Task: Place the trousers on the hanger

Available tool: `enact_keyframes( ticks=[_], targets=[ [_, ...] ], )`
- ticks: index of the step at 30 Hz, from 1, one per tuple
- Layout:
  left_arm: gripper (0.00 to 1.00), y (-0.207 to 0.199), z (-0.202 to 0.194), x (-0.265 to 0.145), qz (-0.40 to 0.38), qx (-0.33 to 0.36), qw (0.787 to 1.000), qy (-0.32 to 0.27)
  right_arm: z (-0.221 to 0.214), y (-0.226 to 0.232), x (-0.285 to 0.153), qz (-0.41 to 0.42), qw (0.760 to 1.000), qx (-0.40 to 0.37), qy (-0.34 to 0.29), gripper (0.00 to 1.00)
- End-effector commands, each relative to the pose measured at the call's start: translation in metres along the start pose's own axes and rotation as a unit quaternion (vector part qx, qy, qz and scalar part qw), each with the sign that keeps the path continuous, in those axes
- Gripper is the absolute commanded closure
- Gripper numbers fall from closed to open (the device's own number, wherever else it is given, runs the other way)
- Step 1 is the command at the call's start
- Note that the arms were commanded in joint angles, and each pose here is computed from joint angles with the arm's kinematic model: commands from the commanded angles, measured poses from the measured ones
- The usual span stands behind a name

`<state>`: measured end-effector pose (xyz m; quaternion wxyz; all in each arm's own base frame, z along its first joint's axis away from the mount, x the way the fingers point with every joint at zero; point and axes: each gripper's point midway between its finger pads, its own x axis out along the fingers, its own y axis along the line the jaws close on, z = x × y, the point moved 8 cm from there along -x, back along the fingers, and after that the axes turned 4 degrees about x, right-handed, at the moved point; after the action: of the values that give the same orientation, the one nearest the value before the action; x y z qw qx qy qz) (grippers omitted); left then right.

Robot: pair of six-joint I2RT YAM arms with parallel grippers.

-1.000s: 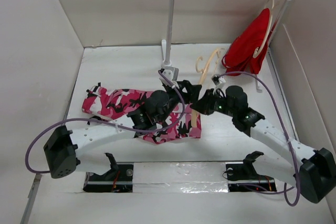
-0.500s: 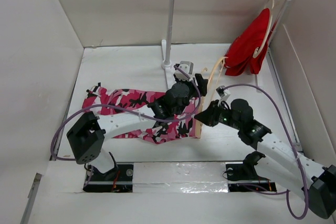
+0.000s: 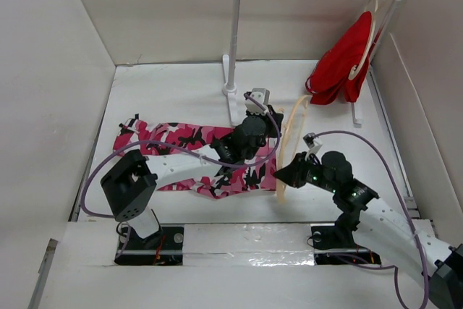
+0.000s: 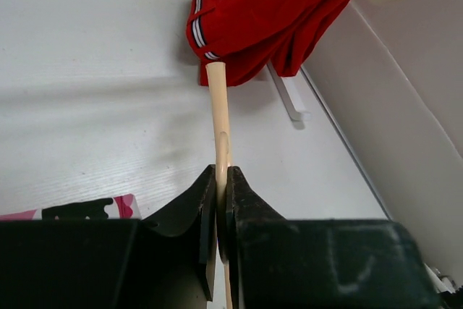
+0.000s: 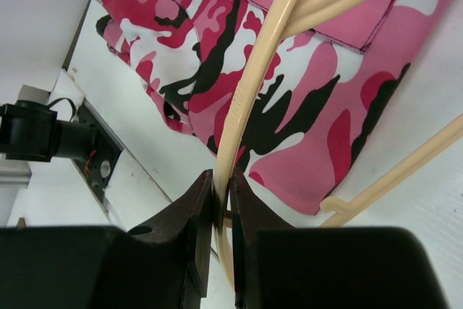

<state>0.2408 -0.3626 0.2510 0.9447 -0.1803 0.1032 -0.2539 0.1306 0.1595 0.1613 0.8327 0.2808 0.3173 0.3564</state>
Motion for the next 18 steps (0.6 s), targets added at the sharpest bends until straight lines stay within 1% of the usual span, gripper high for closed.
enact_keyframes(
  ticks=[1,2,3,7,8,9,10,11,12,13,14,16,17,18],
  targets=[
    [1.00,0.002,0.003,0.000,-0.008,-0.045,0.999,-0.022,-0.006,-0.002,-0.009,-0.016,1.000,0.006,-0.004,0.85],
    [1.00,0.004,-0.001,-0.001,-0.006,-0.054,0.998,-0.019,-0.008,-0.001,-0.012,-0.017,1.000,0.005,-0.004,0.78],
    [1.00,-0.001,-0.006,-0.004,-0.013,-0.075,0.997,-0.020,-0.009,-0.002,-0.019,-0.025,1.000,0.004,-0.013,0.78],
    [1.00,0.003,-0.037,-0.011,-0.007,-0.105,0.994,0.003,-0.007,0.000,-0.032,-0.030,0.999,0.004,-0.038,0.78],
    [1.00,0.005,-0.042,-0.011,-0.002,-0.111,0.994,0.004,-0.008,0.000,-0.034,-0.032,0.999,0.005,-0.039,0.77],
    [1.00,0.006,-0.047,-0.009,-0.001,-0.118,0.993,0.007,-0.009,-0.002,-0.036,-0.040,0.999,0.005,-0.036,0.74],
    [1.00,0.009,-0.054,-0.011,0.000,-0.128,0.992,0.012,-0.009,-0.002,-0.036,-0.043,0.998,0.004,-0.035,0.70],
    [1.00,0.007,-0.058,-0.013,-0.004,-0.134,0.991,0.017,-0.010,-0.003,-0.037,-0.047,0.998,0.003,-0.033,0.56],
    [1.00,0.008,-0.060,-0.013,-0.004,-0.139,0.990,0.016,-0.011,-0.005,-0.038,-0.056,0.998,-0.002,-0.028,0.49],
    [1.00,0.011,-0.063,-0.015,0.002,-0.148,0.989,0.015,-0.007,-0.003,-0.039,-0.059,0.998,-0.007,-0.033,0.41],
    [1.00,0.009,-0.067,-0.018,0.003,-0.152,0.988,0.016,-0.005,-0.001,-0.040,-0.057,0.998,-0.007,-0.034,0.39],
    [1.00,0.009,-0.068,-0.025,0.010,-0.163,0.987,0.009,0.003,0.003,-0.042,-0.060,0.997,-0.016,-0.051,0.39],
    [1.00,0.010,-0.067,-0.028,0.021,-0.168,0.986,-0.003,0.012,0.011,-0.045,-0.056,0.996,-0.021,-0.067,0.43],
    [1.00,0.004,-0.066,-0.033,0.016,-0.176,0.984,-0.010,0.018,0.009,-0.044,-0.068,0.994,-0.025,-0.076,0.49]
  ],
)
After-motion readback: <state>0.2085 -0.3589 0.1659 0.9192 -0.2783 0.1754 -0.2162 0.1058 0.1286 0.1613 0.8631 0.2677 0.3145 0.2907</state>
